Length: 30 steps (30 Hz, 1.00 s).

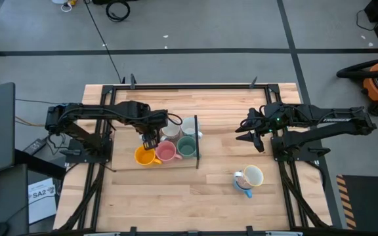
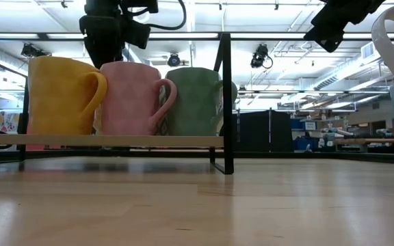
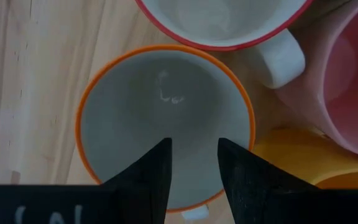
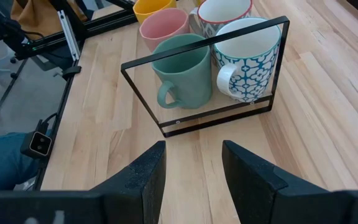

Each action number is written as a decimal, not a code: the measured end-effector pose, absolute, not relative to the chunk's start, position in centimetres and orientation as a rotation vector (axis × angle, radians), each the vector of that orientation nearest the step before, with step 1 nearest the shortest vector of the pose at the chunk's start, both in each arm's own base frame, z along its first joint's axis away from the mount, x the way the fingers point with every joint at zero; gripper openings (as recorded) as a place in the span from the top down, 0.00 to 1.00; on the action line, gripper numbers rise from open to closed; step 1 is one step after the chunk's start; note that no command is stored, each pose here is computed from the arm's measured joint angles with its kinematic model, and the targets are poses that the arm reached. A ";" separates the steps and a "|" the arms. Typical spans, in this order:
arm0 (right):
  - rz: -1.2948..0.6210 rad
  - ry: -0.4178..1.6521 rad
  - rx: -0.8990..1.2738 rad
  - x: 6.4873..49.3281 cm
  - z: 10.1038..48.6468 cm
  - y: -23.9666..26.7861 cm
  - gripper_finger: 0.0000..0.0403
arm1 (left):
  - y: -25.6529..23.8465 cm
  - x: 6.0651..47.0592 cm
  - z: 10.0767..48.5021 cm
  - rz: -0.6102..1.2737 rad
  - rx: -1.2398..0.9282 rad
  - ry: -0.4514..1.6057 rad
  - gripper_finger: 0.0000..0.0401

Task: Place coffee mugs
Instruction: Adjust the yellow patterned mug, then put the orange patterned mug on the shelf

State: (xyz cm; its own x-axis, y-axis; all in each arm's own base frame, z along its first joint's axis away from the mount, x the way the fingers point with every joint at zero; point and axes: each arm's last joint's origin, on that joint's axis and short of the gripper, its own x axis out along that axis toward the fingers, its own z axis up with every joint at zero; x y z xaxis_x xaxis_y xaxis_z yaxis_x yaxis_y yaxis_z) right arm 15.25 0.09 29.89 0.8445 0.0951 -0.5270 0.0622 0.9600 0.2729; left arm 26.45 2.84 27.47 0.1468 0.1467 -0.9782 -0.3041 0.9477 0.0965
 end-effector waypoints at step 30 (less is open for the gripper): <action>0.156 0.588 0.413 15.2 30.0 0.6 0.60 | 0.7 27.5 32.2 0.299 -0.172 1.205 0.66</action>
